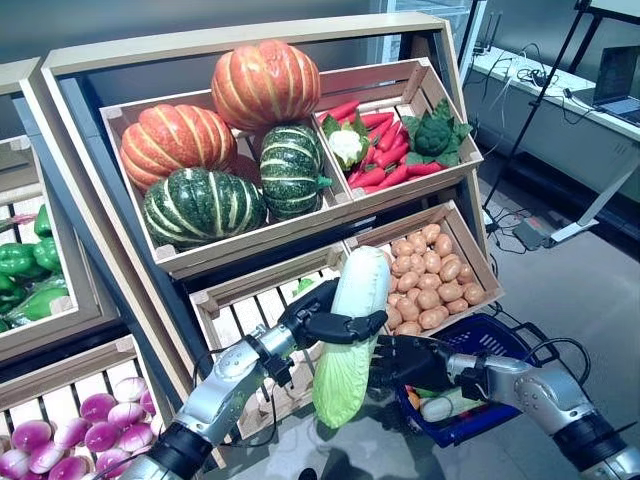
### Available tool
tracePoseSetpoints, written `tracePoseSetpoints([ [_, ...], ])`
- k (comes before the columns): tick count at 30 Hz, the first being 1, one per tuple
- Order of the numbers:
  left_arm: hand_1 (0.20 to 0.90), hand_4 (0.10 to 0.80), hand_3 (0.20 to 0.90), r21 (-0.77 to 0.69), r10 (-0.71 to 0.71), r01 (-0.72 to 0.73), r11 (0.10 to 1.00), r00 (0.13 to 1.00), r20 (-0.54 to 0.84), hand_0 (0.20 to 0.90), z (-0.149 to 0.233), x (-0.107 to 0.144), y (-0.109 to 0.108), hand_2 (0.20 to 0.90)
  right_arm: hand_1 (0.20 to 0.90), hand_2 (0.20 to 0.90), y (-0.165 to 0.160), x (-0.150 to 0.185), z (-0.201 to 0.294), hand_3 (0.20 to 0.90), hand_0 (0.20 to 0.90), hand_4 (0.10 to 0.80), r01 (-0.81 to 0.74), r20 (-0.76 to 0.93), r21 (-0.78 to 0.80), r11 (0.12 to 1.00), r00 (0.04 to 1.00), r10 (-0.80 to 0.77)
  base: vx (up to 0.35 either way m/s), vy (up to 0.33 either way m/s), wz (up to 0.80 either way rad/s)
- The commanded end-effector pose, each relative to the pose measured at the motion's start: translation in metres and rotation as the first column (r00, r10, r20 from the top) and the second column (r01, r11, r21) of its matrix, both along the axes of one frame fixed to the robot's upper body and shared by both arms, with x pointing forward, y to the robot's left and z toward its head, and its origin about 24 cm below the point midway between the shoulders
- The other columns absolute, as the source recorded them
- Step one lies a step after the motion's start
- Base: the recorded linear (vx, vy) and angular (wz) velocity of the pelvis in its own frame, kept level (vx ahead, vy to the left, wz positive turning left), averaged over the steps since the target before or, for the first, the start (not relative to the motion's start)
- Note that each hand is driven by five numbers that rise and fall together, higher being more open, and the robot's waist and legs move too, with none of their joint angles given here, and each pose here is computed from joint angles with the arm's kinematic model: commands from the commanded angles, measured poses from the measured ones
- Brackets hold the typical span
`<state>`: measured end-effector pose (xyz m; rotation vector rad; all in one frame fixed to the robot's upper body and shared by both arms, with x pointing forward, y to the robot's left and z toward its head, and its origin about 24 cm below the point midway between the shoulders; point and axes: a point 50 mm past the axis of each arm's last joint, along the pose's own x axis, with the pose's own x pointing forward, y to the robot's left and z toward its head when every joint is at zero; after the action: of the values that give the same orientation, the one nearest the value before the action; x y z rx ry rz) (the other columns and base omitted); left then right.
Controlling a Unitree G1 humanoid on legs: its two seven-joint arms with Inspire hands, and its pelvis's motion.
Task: Put vegetables into the basket
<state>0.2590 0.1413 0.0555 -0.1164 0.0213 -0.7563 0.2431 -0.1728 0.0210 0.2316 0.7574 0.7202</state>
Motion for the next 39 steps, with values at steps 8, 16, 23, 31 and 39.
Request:
tracePoseSetpoints([
  [8,0.300,0.400,0.300,-0.335,0.161,-0.070,0.940,0.955,0.250,0.300,0.058,0.025,0.018,0.300,0.900,0.900,-0.021,0.020,0.028,0.900,0.900,0.800,0.072,0.130,0.102,0.992,0.988,-0.085,0.008,-0.002,-0.02],
  [16,0.300,0.400,0.300,-0.467,0.186,-0.059,0.882,0.955,0.230,0.300,0.057,0.027,0.020,0.300,0.900,0.900,-0.014,0.022,0.029,0.900,0.900,0.800,0.008,0.108,0.097,0.995,0.994,-0.019,0.000,0.000,0.00],
  [23,0.300,0.400,0.300,-0.484,0.128,-0.009,0.875,0.968,0.214,0.300,0.050,0.028,0.008,0.300,0.900,0.900,0.025,0.018,0.044,0.900,0.900,0.800,-0.177,0.153,0.228,0.958,0.978,0.144,0.000,0.000,0.00],
  [31,0.300,0.400,0.300,-0.483,0.023,0.059,0.874,0.986,0.163,0.300,0.035,0.027,-0.012,0.300,0.900,0.900,0.069,0.011,0.064,0.900,0.900,0.800,-0.317,0.197,0.343,0.884,0.945,0.262,0.000,0.000,0.00],
  [39,0.300,0.400,0.300,-0.492,-0.066,0.118,0.863,0.990,0.122,0.300,0.024,0.024,-0.022,0.300,0.900,0.900,0.093,0.002,0.073,0.900,0.900,0.800,-0.391,0.155,0.464,0.795,0.920,0.361,0.000,0.000,0.00],
])
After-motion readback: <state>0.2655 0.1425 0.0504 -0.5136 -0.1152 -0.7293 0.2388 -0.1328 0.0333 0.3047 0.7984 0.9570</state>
